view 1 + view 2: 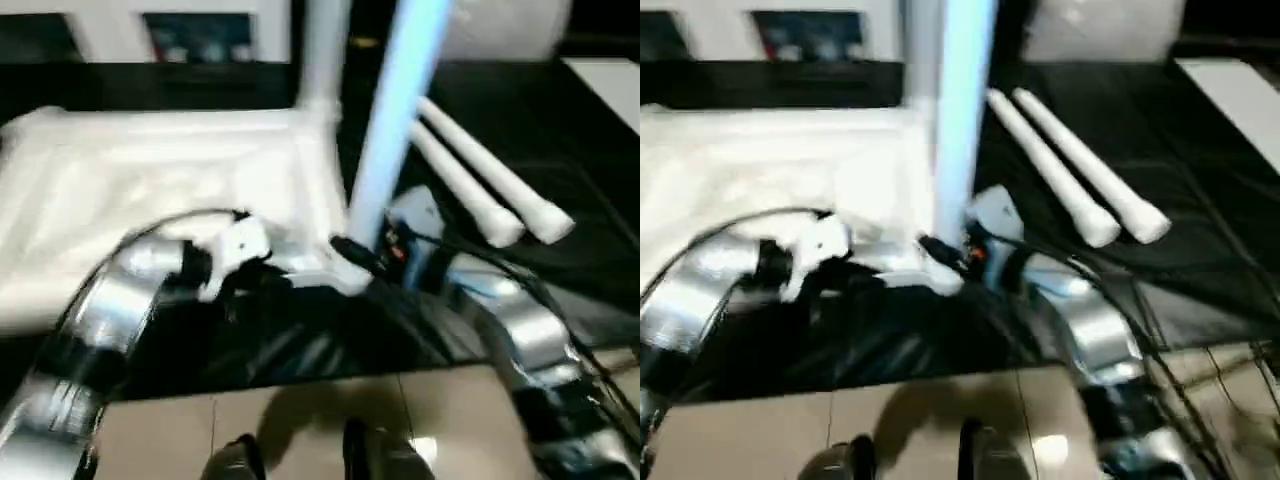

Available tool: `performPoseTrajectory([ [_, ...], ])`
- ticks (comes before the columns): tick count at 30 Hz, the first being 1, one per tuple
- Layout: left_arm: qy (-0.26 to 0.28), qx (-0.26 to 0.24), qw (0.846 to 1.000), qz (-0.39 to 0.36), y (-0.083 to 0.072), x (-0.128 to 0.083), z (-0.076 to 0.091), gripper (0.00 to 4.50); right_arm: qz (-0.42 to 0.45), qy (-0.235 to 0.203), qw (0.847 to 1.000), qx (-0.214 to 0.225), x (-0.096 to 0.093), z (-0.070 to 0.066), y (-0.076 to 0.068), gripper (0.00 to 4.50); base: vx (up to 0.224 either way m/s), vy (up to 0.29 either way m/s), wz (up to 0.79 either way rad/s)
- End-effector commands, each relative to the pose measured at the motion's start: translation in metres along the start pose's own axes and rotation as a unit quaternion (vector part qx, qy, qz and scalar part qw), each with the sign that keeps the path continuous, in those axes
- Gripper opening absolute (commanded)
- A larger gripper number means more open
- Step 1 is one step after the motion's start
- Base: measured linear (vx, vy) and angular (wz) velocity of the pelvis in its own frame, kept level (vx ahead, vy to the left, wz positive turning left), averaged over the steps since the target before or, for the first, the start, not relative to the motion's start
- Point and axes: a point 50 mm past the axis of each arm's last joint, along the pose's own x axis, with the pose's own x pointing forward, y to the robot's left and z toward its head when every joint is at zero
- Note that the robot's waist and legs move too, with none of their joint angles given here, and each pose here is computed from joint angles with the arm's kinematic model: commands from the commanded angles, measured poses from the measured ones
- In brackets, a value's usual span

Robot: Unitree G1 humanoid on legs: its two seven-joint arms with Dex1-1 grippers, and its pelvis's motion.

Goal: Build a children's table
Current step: Insert table leg to table base

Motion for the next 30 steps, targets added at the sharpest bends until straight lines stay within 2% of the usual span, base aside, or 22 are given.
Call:
performPoseTrajectory([
  [1,-0.049,0.022,0.998,0.038,-0.004,-0.010,0.030,0.00,-0.071,0.158,0.982,0.069,-0.012,-0.070,-0.011,1.89,0.000,0.000,0.00],
  [4,-0.051,0.012,0.997,0.064,-0.022,0.000,0.037,0.00,-0.090,0.148,0.982,0.070,-0.004,-0.064,-0.015,1.89,0.000,0.000,0.00],
  [6,-0.061,-0.001,0.995,0.077,-0.028,0.007,0.044,0.00,-0.088,0.147,0.983,0.069,-0.001,-0.063,-0.014,1.89,0.000,0.000,0.00],
  [9,-0.067,-0.008,0.993,0.101,-0.027,0.014,0.051,0.00,-0.076,0.147,0.984,0.069,0.003,-0.063,-0.011,1.89,0.000,0.000,0.00],
  [13,-0.047,0.003,0.991,0.128,-0.022,0.015,0.053,0.00,-0.065,0.148,0.985,0.066,0.006,-0.063,-0.009,1.89,0.000,0.000,0.00],
  [14,-0.016,-0.004,0.989,0.145,-0.020,0.013,0.049,0.00,-0.059,0.147,0.985,0.063,0.008,-0.064,-0.008,1.89,0.000,0.000,0.00],
  [16,0.001,-0.009,0.988,0.157,-0.018,0.012,0.046,0.00,-0.056,0.144,0.986,0.069,0.009,-0.064,-0.008,1.89,0.000,0.000,0.00],
  [21,-0.008,-0.038,0.985,0.165,-0.014,0.011,0.049,0.00,-0.057,0.135,0.985,0.094,0.012,-0.062,-0.011,1.89,-0.002,-0.083,0.11],
  [22,-0.009,-0.040,0.985,0.166,-0.014,0.011,0.049,0.00,-0.057,0.135,0.985,0.093,0.012,-0.062,-0.012,2.24,0.119,-0.061,-0.43],
  [24,-0.009,-0.040,0.985,0.169,-0.013,0.010,0.049,0.00,-0.055,0.131,0.985,0.096,0.013,-0.061,-0.011,2.59,0.089,0.022,-0.31],
  [28,-0.008,-0.030,0.983,0.178,-0.009,0.008,0.049,0.00,-0.054,0.128,0.987,0.086,0.015,-0.060,-0.012,2.95,0.000,0.000,0.00],
  [30,-0.008,-0.018,0.984,0.178,-0.004,0.006,0.048,0.00,-0.055,0.114,0.990,0.065,0.013,-0.057,-0.015,3.07,0.000,0.000,0.00],
])
